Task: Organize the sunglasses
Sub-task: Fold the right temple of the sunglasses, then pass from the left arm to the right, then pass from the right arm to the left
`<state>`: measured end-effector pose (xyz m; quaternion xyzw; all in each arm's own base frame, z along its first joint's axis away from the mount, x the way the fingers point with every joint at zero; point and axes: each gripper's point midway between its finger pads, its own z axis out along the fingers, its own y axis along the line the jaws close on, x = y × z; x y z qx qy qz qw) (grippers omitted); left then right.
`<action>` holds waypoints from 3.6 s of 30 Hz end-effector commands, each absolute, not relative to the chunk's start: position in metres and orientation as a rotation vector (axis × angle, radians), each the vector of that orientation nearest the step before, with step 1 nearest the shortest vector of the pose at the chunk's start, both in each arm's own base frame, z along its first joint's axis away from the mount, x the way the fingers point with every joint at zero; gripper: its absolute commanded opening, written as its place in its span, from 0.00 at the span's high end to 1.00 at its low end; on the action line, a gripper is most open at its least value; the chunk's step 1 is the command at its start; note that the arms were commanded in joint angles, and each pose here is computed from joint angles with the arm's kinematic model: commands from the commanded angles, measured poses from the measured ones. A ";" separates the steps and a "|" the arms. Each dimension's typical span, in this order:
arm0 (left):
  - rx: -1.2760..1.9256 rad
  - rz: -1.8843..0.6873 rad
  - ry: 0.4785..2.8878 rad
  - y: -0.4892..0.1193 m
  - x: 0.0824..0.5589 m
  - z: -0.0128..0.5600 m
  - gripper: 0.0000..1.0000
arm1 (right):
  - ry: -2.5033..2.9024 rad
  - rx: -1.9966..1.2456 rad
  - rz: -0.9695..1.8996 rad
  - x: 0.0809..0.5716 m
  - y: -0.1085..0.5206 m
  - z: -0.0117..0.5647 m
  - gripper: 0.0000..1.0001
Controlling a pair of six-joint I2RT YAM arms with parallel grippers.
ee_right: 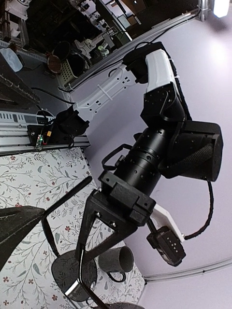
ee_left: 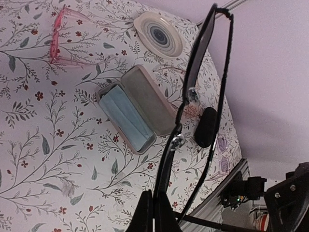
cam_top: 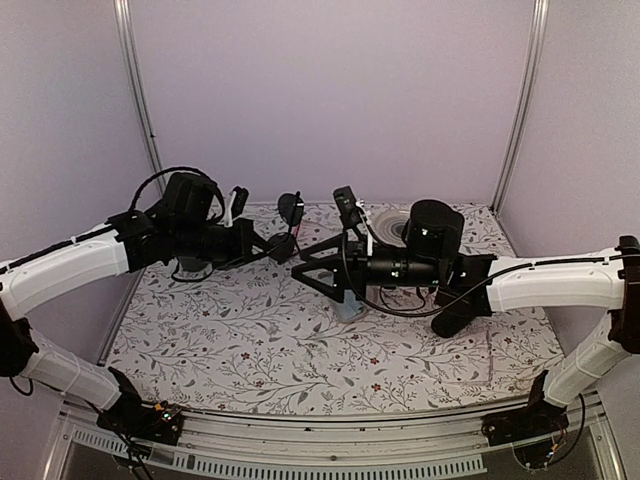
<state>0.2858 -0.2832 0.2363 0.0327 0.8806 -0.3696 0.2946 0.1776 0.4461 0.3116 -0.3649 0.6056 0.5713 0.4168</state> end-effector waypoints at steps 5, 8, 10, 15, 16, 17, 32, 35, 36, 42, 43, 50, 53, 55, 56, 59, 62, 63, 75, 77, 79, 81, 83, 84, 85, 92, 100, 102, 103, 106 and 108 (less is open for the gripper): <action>0.276 -1.141 2.261 -0.312 0.275 0.261 1.00 | 1.421 -0.949 1.470 0.213 0.444 0.330 0.29; 0.330 -1.189 2.233 -0.317 0.269 0.263 1.00 | 1.432 -0.931 1.453 0.229 0.445 0.328 0.28; 0.382 -1.244 2.209 -0.323 0.261 0.267 1.00 | 1.451 -0.922 1.444 0.238 0.447 0.324 0.28; 0.469 -1.273 2.168 -0.326 0.250 0.267 1.00 | 1.507 -0.876 1.423 0.257 0.451 0.316 0.27; 0.472 -1.267 2.168 -0.325 0.249 0.265 1.00 | 1.518 -0.862 1.416 0.261 0.451 0.316 0.27; 0.469 -1.261 2.166 -0.324 0.249 0.265 1.00 | 1.530 -0.853 1.410 0.263 0.450 0.316 0.27; 0.449 -1.257 2.139 -0.318 0.246 0.262 1.00 | 1.708 -0.676 1.266 0.271 0.406 0.311 0.31; 0.438 -1.263 2.137 -0.317 0.246 0.265 1.00 | 1.733 -0.654 1.275 0.272 0.405 0.306 0.34; 0.437 -1.271 2.135 -0.317 0.245 0.266 1.00 | 1.739 -0.652 1.279 0.272 0.406 0.304 0.35; 0.452 -1.318 2.116 -0.317 0.237 0.269 1.00 | 1.746 -0.675 1.333 0.269 0.415 0.303 0.49; 0.454 -1.318 2.116 -0.317 0.235 0.268 1.00 | 1.744 -0.682 1.341 0.269 0.416 0.303 0.50; 0.469 -1.351 2.089 -0.315 0.227 0.273 1.00 | 1.743 -0.676 1.384 0.273 0.421 0.307 0.55; 0.464 -1.372 2.080 -0.316 0.226 0.274 1.00 | 1.714 -0.711 1.434 0.267 0.426 0.309 0.57; 0.460 -1.384 2.082 -0.316 0.225 0.273 1.00 | 1.694 -0.736 1.472 0.263 0.430 0.311 0.60; 0.458 -1.387 2.083 -0.316 0.225 0.272 1.00 | 1.682 -0.747 1.491 0.261 0.431 0.312 0.62; 0.452 -1.398 2.084 -0.317 0.224 0.271 1.00 | 1.658 -0.766 1.531 0.257 0.434 0.314 0.68; 0.451 -1.409 2.080 -0.317 0.223 0.271 1.00 | 1.651 -0.767 1.542 0.256 0.435 0.315 0.75; 0.449 -1.411 2.078 -0.316 0.223 0.271 1.00 | 1.653 -0.767 1.544 0.257 0.435 0.314 0.76; 0.413 -1.381 2.096 -0.313 0.226 0.265 1.00 | 1.667 -0.753 1.567 0.259 0.437 0.307 0.93; 0.396 -1.358 2.108 -0.310 0.228 0.261 0.98 | 1.684 -0.736 1.573 0.262 0.434 0.304 0.94; 0.377 -1.329 2.116 -0.307 0.230 0.258 0.93 | 1.702 -0.716 1.580 0.265 0.429 0.301 0.96; 0.354 -1.297 2.127 -0.303 0.233 0.253 0.87 | 1.724 -0.690 1.587 0.268 0.421 0.299 0.98; 0.330 -1.260 2.141 -0.298 0.235 0.247 0.77 | 1.748 -0.673 1.593 0.270 0.415 0.294 0.98; 0.320 -1.245 2.145 -0.296 0.237 0.245 0.72 | 1.758 -0.671 1.597 0.271 0.412 0.291 0.99; 0.315 -1.235 2.151 -0.295 0.237 0.242 0.66 | 1.768 -0.667 1.602 0.272 0.408 0.289 0.99; 0.318 -1.162 2.148 -0.288 0.242 0.237 0.40 | 1.885 -0.678 1.578 0.279 0.385 0.264 1.00; 0.464 -1.192 2.040 -0.299 0.239 0.252 0.36 | 1.922 -0.789 1.547 0.279 0.373 0.255 1.00; 0.511 -1.217 2.007 -0.307 0.239 0.258 0.37 | 1.946 -0.816 1.545 0.277 0.374 0.252 1.00; 0.536 -1.234 1.985 -0.312 0.239 0.263 0.39 | 1.957 -0.827 1.544 0.277 0.375 0.251 1.00; 0.598 -1.279 1.952 -0.329 0.241 0.269 0.43 | 1.975 -0.861 1.516 0.279 0.377 0.249 1.00; 0.633 -1.294 1.949 -0.342 0.243 0.268 0.47 | 1.988 -0.860 1.495 0.282 0.377 0.247 1.00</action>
